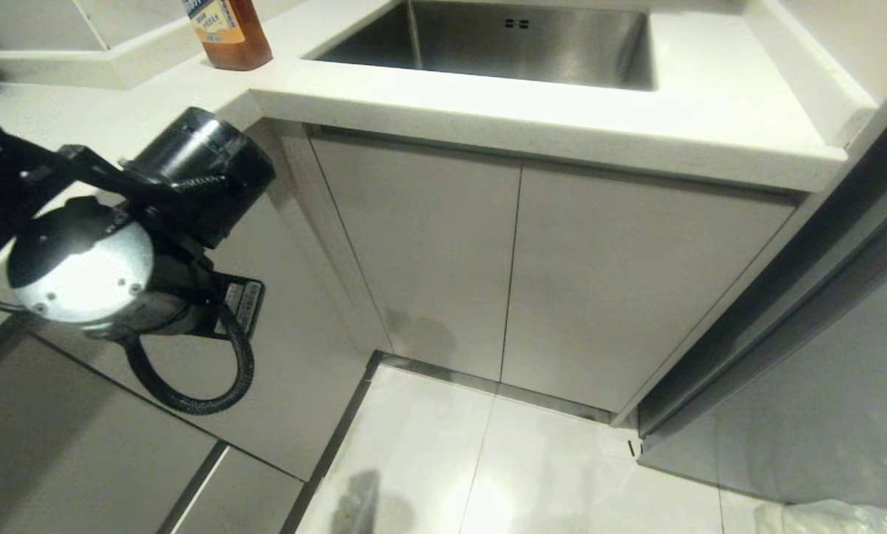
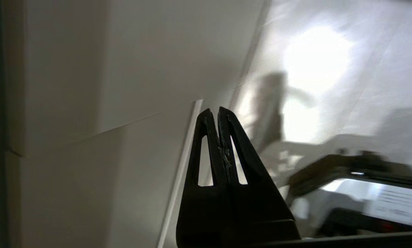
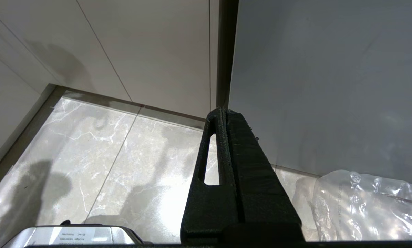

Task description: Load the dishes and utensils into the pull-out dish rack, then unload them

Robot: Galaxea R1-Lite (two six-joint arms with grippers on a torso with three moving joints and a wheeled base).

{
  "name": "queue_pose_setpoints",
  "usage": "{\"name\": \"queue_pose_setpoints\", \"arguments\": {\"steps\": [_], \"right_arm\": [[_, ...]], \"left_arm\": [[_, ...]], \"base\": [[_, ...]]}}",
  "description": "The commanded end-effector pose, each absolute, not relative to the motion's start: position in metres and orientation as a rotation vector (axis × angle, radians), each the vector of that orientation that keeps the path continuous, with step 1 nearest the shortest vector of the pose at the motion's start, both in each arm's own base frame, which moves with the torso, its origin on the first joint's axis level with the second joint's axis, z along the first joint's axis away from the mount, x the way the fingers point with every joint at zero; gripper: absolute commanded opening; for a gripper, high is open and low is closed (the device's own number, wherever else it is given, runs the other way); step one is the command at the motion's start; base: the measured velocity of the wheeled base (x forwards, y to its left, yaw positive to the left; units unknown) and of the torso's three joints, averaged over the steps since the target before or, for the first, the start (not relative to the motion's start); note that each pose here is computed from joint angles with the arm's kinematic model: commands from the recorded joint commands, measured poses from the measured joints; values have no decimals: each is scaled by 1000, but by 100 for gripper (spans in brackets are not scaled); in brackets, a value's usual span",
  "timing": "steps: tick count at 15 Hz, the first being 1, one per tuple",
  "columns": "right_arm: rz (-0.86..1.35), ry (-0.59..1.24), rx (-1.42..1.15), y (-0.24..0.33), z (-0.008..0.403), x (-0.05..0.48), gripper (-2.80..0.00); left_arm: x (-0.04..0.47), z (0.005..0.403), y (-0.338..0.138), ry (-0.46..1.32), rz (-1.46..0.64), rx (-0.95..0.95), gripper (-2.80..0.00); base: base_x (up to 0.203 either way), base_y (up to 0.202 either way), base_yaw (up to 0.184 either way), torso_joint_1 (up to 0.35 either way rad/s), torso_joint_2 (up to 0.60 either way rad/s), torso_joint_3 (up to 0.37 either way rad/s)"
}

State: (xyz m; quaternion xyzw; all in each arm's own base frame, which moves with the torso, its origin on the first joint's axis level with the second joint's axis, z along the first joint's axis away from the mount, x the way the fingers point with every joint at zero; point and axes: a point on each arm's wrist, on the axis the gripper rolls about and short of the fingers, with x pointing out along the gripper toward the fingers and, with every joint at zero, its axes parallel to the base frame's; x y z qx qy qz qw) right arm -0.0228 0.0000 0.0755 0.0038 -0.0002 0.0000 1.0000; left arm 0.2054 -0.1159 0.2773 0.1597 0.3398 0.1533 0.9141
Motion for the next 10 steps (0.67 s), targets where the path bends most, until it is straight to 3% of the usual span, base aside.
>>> {"name": "queue_pose_setpoints", "arguments": {"steps": [1,6,10], "right_arm": [[0,0,8,0,75,-23,-280],[0,0,8,0,75,-23,-280],[0,0,8,0,75,-23,-280]], "left_arm": [[183,299,-109,637,250,260,-280],[81,372,-42,352,-23,-13,-280],[-36,379,22,-15,-51,-81,-280]], "base": [[0,0,0,0,0,0],[0,0,0,0,0,0],[0,0,0,0,0,0]]}}
